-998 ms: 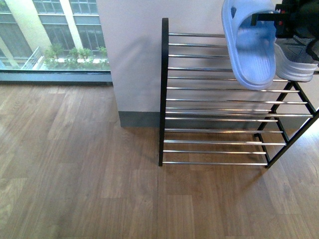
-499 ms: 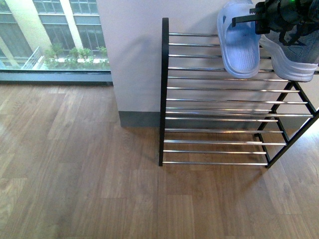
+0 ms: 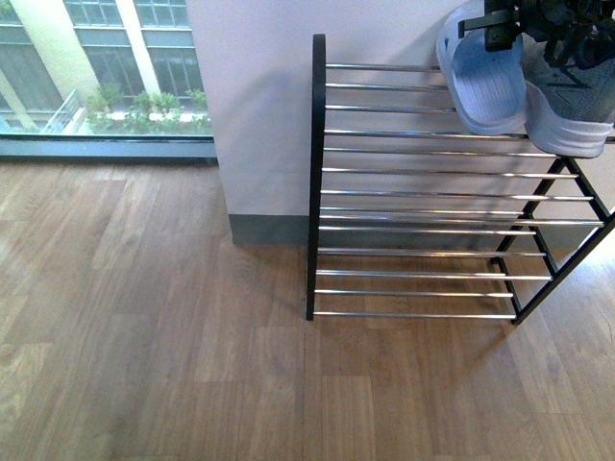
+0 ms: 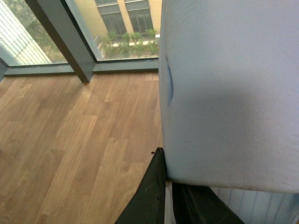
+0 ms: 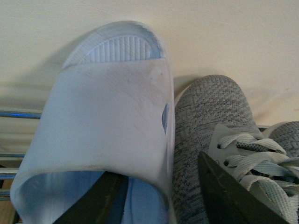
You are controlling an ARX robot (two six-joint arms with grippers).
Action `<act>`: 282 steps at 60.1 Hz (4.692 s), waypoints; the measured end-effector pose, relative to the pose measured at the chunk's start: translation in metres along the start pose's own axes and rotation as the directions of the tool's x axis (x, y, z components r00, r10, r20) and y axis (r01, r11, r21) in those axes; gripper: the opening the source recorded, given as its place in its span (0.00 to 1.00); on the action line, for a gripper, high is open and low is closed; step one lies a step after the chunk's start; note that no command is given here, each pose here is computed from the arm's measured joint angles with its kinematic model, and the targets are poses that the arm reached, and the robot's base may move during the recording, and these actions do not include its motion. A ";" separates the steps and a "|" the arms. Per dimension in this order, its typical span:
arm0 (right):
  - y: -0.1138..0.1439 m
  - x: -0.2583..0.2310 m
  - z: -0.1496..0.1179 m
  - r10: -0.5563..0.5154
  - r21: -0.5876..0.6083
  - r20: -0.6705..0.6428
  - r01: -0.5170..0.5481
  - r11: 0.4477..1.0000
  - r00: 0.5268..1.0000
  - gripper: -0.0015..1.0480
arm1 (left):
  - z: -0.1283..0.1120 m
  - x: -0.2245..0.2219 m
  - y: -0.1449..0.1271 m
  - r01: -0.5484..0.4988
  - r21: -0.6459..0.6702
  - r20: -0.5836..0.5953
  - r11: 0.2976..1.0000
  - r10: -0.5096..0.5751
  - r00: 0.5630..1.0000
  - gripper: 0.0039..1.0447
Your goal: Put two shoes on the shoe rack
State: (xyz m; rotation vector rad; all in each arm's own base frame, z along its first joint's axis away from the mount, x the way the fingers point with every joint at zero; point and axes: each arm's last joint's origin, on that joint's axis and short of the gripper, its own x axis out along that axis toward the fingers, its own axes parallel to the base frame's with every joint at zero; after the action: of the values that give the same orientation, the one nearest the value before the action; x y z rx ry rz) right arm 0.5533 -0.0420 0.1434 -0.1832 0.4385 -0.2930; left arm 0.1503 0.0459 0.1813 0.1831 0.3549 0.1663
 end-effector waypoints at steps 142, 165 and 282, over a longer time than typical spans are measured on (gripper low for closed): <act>-0.072 -0.346 -0.150 0.239 0.118 0.426 -0.316 0.942 0.872 0.02 | 0.000 0.000 0.000 0.000 0.000 0.000 1.000 0.000 1.000 0.02; -0.063 -0.373 -0.157 0.243 0.114 0.432 -0.319 0.941 0.869 0.02 | 0.000 0.000 0.000 0.000 0.000 0.000 1.000 0.000 1.000 0.02; -0.076 -0.418 -0.174 0.232 0.115 0.455 -0.315 0.942 0.860 0.57 | 0.005 0.003 -0.005 0.093 -0.070 0.007 0.993 -0.092 0.996 0.02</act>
State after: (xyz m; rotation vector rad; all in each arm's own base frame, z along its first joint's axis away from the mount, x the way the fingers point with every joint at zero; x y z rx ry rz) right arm 0.0969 -0.0004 0.1695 0.0028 -0.0155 -0.0038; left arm 0.1552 0.0413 0.1836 0.0976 0.3524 0.0868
